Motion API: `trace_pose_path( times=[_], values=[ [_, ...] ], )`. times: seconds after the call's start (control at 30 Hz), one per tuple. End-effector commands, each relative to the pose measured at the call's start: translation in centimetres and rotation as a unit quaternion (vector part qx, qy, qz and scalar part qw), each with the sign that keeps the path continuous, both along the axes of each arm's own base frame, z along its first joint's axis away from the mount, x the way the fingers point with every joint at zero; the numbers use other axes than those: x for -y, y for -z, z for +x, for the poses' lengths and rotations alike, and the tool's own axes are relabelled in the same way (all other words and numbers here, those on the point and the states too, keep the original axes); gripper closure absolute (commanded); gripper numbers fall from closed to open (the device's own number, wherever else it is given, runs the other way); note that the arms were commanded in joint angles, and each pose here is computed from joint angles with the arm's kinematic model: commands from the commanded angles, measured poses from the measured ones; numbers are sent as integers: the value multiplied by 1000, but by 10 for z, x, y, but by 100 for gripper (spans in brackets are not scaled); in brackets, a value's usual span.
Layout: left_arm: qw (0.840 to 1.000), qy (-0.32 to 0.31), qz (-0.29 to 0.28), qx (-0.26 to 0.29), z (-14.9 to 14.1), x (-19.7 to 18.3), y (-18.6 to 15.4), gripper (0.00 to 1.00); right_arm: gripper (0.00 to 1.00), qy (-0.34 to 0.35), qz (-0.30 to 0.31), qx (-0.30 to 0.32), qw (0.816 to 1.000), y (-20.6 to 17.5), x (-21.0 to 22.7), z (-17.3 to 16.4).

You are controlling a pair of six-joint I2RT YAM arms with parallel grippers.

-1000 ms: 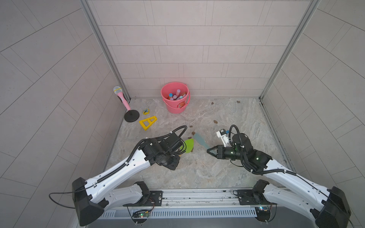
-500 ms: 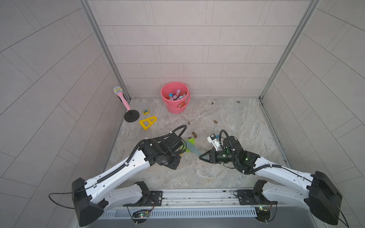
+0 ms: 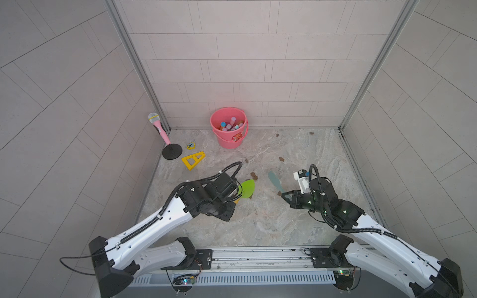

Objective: Brush the soil off the hand trowel and place it into the bucket
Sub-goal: Brush off the soil from the hand trowel.

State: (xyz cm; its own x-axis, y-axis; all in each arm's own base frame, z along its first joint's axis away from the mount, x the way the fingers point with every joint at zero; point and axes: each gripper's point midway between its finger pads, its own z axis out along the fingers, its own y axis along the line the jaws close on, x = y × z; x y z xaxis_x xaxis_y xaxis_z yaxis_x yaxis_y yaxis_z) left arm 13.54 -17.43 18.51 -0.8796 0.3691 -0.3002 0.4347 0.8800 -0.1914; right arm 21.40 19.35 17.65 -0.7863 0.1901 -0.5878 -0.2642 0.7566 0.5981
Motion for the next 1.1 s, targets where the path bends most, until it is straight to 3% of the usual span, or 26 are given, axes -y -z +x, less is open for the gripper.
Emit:
trace_pose_path(
  times=[0.0, 0.1, 0.17, 0.3, 0.4, 0.53, 0.63, 0.87, 0.97, 1.07],
  values=[
    [1000, -15, -10, 24, 1, -8, -29, 100, 100, -7, -139, 75, 988, 7, 25, 7],
    [999, -27, -23, 37, 1, -12, -51, 100, 100, -62, -206, 131, 968, 0, 10, 3],
    [999, -26, -37, 29, -3, -10, -62, 100, 100, -112, -267, 178, 941, 2, -5, -5],
    [999, -27, -36, 0, -9, -7, -69, 100, 100, -197, -375, 276, 863, 0, -40, -23],
    [999, -28, -36, -10, -11, -6, -68, 100, 100, -232, -419, 323, 816, -4, -61, -30],
    [999, -30, -38, -25, -16, -7, -64, 100, 100, -251, -489, 394, 736, -16, -84, -34],
    [998, -33, -28, -34, -19, -10, -57, 100, 100, -245, -535, 417, 692, -24, -93, -32],
    [998, -30, -33, -45, -25, -10, -52, 100, 100, -238, -578, 436, 647, -32, -100, -23],
    [998, -30, -32, -47, -27, -12, -53, 100, 100, -231, -586, 437, 642, -33, -96, -19],
    [998, -28, -37, -50, -30, -12, -54, 100, 100, -217, -591, 428, 648, -31, -86, -11]
  ],
)
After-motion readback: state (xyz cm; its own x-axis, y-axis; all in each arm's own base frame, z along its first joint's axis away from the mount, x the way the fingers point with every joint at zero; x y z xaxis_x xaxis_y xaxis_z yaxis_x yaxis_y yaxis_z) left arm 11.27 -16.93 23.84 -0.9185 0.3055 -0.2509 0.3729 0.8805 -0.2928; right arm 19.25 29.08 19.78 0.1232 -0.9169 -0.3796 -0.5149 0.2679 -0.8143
